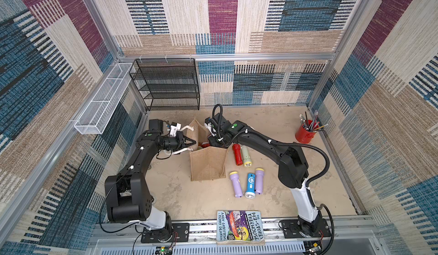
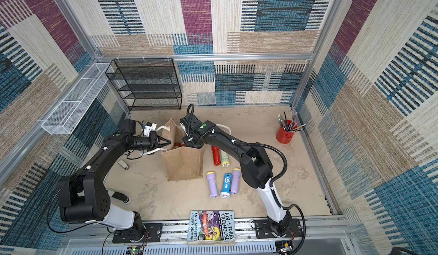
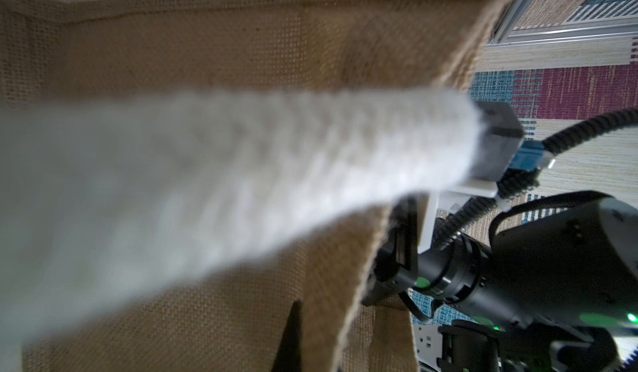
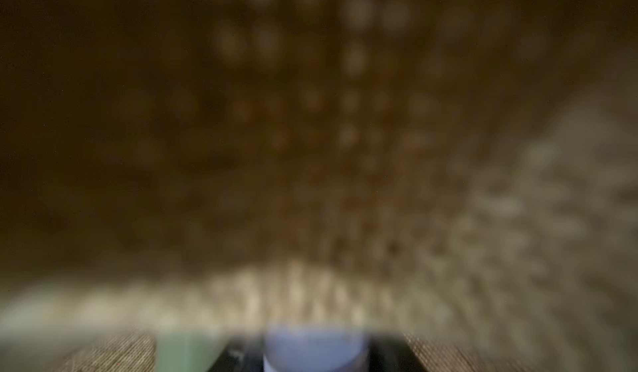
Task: Put the flashlights into the tote bags
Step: Place the flashlight in the canvas bag.
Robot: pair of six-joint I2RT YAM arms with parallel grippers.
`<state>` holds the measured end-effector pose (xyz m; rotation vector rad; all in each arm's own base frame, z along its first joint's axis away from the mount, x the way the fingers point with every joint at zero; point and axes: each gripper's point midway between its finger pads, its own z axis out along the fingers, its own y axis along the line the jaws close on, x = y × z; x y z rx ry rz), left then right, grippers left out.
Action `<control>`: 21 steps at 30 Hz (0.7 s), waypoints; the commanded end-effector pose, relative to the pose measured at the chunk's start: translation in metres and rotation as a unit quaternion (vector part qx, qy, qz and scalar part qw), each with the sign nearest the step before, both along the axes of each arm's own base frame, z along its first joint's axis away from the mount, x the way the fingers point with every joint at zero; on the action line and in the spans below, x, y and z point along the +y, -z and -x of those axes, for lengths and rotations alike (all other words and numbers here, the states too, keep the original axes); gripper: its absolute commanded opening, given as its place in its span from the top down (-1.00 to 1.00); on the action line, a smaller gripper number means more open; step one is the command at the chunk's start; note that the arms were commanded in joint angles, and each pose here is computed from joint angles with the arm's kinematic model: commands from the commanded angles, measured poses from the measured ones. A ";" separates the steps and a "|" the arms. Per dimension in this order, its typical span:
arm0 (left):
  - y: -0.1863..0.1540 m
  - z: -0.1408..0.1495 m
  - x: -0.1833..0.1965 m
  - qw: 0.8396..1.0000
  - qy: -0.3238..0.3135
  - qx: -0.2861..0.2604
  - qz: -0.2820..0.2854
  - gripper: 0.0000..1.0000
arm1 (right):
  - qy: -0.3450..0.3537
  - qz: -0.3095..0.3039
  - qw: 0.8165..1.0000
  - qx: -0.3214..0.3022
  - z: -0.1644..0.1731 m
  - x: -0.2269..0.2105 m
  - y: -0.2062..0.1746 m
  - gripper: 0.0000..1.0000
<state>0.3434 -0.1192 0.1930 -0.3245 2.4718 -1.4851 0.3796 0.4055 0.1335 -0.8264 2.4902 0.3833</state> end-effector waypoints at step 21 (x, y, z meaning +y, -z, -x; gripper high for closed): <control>-0.002 0.001 -0.001 1.000 0.005 -0.003 0.005 0.91 | 0.020 0.003 1.000 0.005 0.012 -0.004 -0.040 -0.28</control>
